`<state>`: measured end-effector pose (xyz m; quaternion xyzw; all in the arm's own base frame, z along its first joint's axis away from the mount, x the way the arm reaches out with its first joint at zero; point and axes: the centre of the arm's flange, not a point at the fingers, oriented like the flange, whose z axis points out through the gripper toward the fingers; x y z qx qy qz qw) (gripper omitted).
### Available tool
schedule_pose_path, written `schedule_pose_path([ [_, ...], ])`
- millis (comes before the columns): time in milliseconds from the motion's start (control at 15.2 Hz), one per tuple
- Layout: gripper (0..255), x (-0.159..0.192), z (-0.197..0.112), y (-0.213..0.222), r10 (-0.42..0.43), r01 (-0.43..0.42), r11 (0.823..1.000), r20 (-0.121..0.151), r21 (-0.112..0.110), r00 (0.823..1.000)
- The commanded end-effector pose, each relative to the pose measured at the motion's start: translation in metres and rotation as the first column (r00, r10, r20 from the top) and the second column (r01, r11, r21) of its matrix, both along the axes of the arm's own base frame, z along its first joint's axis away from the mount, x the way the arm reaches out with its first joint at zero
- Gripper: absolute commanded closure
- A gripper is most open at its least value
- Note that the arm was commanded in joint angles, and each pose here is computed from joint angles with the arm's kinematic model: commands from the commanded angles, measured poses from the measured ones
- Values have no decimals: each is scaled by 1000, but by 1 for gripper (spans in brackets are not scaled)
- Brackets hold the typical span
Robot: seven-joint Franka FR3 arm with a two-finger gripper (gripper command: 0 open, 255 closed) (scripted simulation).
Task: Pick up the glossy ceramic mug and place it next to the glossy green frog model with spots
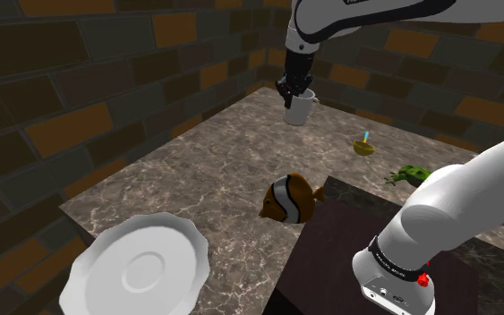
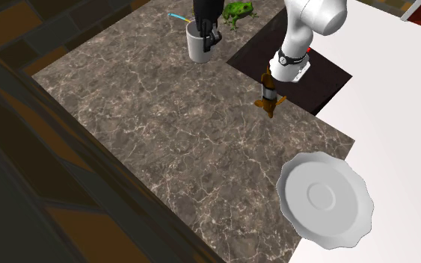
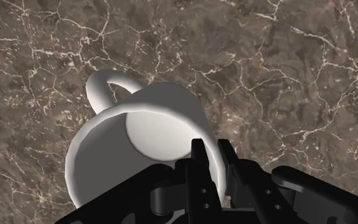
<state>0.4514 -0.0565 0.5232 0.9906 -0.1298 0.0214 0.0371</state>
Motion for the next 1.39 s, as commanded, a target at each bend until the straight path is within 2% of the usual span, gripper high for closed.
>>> schedule_pose_path([
  [0,255,-17,0,-21,1,-1,1000,0,1,1000],
  [1320,255,-184,1,-226,1,-1,1000,0,1,1000],
])
